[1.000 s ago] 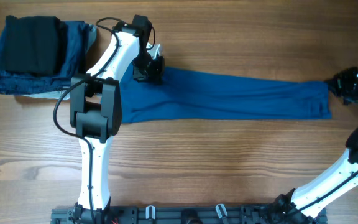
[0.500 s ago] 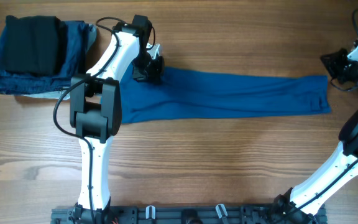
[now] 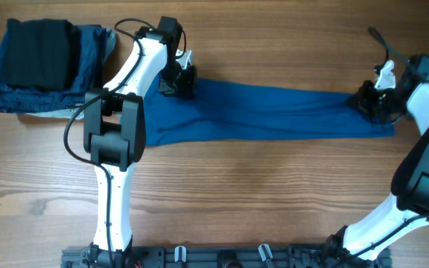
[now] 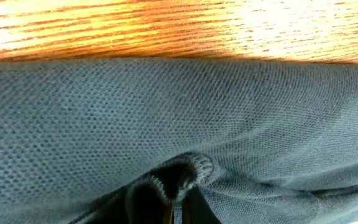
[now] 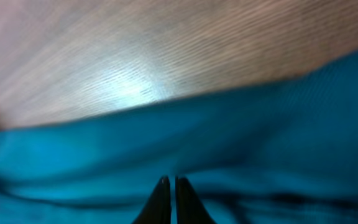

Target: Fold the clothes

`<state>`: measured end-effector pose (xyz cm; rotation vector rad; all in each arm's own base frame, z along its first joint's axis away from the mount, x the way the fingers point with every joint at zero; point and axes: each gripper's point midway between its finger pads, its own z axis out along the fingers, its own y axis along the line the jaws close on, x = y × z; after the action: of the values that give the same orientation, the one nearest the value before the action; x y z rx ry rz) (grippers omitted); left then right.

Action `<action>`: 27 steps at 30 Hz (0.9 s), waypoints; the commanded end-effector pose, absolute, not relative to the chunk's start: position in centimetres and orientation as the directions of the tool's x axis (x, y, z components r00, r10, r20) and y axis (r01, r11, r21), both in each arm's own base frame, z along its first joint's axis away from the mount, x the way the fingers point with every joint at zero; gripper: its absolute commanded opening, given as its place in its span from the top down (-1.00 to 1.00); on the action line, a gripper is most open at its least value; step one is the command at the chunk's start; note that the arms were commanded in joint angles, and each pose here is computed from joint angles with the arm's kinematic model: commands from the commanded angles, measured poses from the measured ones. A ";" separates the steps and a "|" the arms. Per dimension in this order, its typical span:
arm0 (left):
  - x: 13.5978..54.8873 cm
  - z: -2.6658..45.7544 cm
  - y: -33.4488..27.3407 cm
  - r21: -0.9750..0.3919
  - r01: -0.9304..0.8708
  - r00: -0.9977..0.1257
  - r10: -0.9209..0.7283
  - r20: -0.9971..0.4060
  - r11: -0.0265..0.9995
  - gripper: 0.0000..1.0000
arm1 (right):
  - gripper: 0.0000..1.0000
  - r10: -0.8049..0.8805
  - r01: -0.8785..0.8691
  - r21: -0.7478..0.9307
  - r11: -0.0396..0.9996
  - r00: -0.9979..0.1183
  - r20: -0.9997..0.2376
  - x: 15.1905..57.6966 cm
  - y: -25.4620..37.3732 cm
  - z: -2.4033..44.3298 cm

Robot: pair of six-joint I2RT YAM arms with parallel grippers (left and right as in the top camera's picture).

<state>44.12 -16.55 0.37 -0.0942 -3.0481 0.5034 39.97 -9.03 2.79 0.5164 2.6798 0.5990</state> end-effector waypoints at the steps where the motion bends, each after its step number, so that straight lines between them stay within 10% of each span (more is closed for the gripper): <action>1: 44.8 -1.3 -14.9 -0.256 0.036 -0.998 0.046 0.032 0.966 0.89 | 0.91 0.433 0.347 0.335 0.876 -0.871 -0.232 37.6 -10.6 -1.2; 6: 45.1 -1.3 -14.9 -0.258 0.039 -0.999 0.046 0.021 0.965 0.88 | 0.91 0.560 0.566 0.009 0.824 -0.812 -0.162 31.9 -15.8 -4.3; 10: 45.0 -1.3 -14.9 -0.257 0.038 -0.999 0.046 0.022 0.966 0.89 | 0.89 0.556 0.552 0.077 0.830 -0.808 -0.198 33.7 -16.0 -3.3; 15: 45.3 -1.2 -15.0 -0.260 0.041 -0.999 0.046 0.012 0.965 0.90 | 0.59 0.435 0.290 0.414 0.863 -0.843 -0.316 41.1 -11.9 6.2; 20: 46.2 -0.4 -15.2 -0.266 0.051 -0.999 0.046 -0.025 0.963 0.75 | 0.56 0.018 -0.164 0.467 0.869 -0.932 -0.362 39.7 -1.9 9.8; 23: 46.3 -0.4 -15.2 -0.266 0.051 -0.999 0.046 -0.027 0.963 0.73 | 0.91 -0.319 -0.482 0.382 0.789 -0.852 -0.415 39.1 6.4 9.3; 27: 46.0 -0.4 -15.2 -0.264 0.049 -0.999 0.046 -0.017 0.963 0.92 | 0.91 -0.554 -0.672 0.136 0.728 -0.693 -0.460 40.9 13.4 8.4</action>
<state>45.44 -16.62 0.50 -0.1035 -3.1024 0.5060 39.94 11.17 8.06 -0.7685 2.6238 0.6006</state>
